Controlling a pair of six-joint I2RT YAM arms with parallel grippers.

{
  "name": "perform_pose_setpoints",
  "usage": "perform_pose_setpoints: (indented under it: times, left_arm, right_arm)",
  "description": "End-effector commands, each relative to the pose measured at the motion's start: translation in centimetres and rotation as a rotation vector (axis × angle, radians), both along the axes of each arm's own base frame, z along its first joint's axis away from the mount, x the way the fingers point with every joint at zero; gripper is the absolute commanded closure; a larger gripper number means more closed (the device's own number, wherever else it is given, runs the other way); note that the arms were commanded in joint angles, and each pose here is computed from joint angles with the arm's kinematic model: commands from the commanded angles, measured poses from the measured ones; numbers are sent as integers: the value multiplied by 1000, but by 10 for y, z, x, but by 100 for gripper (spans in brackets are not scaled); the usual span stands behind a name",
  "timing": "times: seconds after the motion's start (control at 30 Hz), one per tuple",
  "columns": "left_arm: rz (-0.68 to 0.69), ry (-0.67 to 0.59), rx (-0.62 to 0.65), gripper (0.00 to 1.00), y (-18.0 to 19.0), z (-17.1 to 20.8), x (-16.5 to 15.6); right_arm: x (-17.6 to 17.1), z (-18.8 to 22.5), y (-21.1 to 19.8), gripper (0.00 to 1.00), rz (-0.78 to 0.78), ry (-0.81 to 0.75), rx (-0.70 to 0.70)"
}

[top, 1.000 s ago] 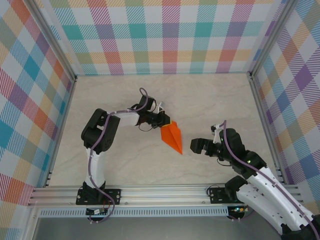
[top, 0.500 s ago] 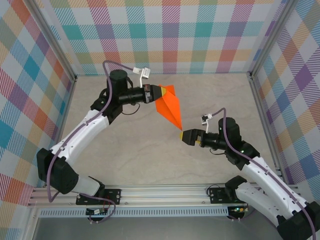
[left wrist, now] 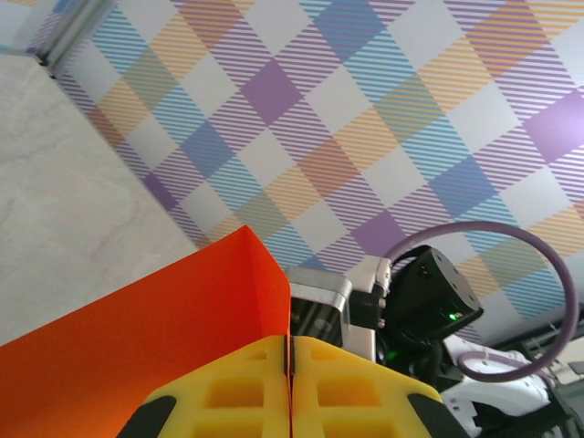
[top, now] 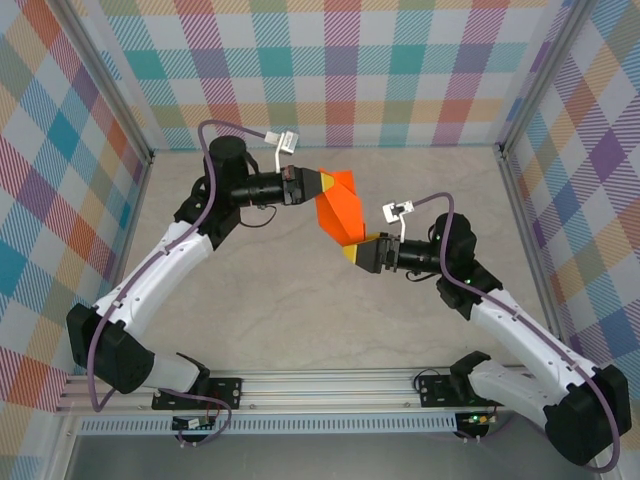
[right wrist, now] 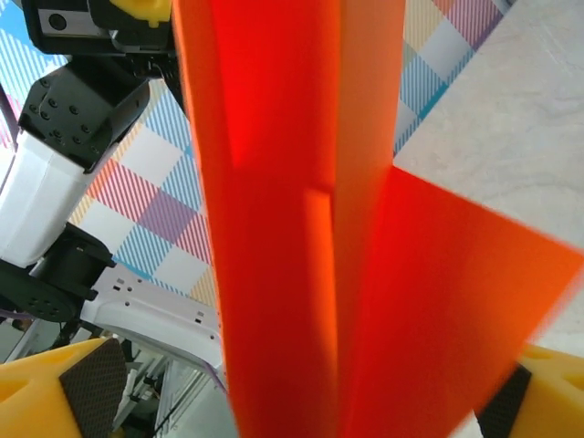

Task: Fold a paper plane with a square sheet of paper (fold left side to right side)
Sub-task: Turn over the paper at the center of the table.

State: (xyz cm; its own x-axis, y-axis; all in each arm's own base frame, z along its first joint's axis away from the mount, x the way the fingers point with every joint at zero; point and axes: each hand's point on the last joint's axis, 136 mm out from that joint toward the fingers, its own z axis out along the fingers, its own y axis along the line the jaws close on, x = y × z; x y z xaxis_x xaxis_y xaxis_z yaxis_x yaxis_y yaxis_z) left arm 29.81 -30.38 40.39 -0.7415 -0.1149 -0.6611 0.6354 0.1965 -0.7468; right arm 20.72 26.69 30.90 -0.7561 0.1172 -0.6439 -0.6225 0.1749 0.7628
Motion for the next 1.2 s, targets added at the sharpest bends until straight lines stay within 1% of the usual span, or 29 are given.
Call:
perform_pose_setpoints:
  times: [0.0,0.07,0.1,0.13,0.23,0.27,0.37,0.43,0.47,0.5,0.57,0.6,0.63,0.73,0.87,0.93,1.03,1.13,1.17]
  left_arm:
    - [-57,-43,-59,95,4,28,-20]
    - [-66,-34,-51,95,3,24,-21]
    - [-68,-24,-46,95,3,21,-21]
    - [-72,-14,-41,95,1,18,-21]
    - [-103,15,-27,94,-5,10,-27]
    - [-107,18,-20,92,-6,8,-27]
    - [-74,5,29,72,-3,-1,-26]
    - [-42,-17,72,58,2,-5,-25]
    - [-24,-29,94,51,4,-6,-24]
    - [25,-47,136,42,9,-9,-20]
    - [127,-69,255,28,26,-26,-15]
    - [210,-91,310,22,38,-31,-9]
    - [281,-113,350,19,50,-34,-5]
    - [461,-170,382,18,81,-35,-2]
    - [652,-228,355,17,120,-27,-11]
    - [746,-243,350,17,140,-24,-16]
    - [874,-256,357,15,169,-23,-25]
    - [941,-262,368,14,187,-23,-33]
    - [956,-260,371,14,191,-24,-34]
  right_arm:
    - [-3,32,2,16,34,-90,67]
    - [-3,34,1,25,28,-96,62]
    - [-3,34,1,35,19,-96,57]
    - [-2,33,-1,43,7,-97,51]
    - [-4,27,-4,63,-8,-99,37]
    - [-4,24,-5,68,-18,-96,25]
    - [-2,9,-10,84,-60,-83,-50]
    - [-1,0,-14,92,-87,-75,-105]
    - [0,-3,-16,94,-98,-74,-125]
    - [0,-8,-18,95,-112,-72,-156]
    - [2,-20,-23,96,-149,-69,-244]
    - [4,-30,-27,96,-176,-59,-313]
    - [5,-39,-30,96,-198,-52,-385]
    - [9,-71,-42,97,-273,-49,-664]
    - [21,-105,-61,97,-410,-103,-1116]
    - [28,-111,-66,97,-480,-132,-1308]
    - [39,-113,-68,95,-553,-223,-1584]
    - [50,-118,-61,93,-590,-307,-1824]
    - [53,-119,-58,93,-591,-330,-1878]
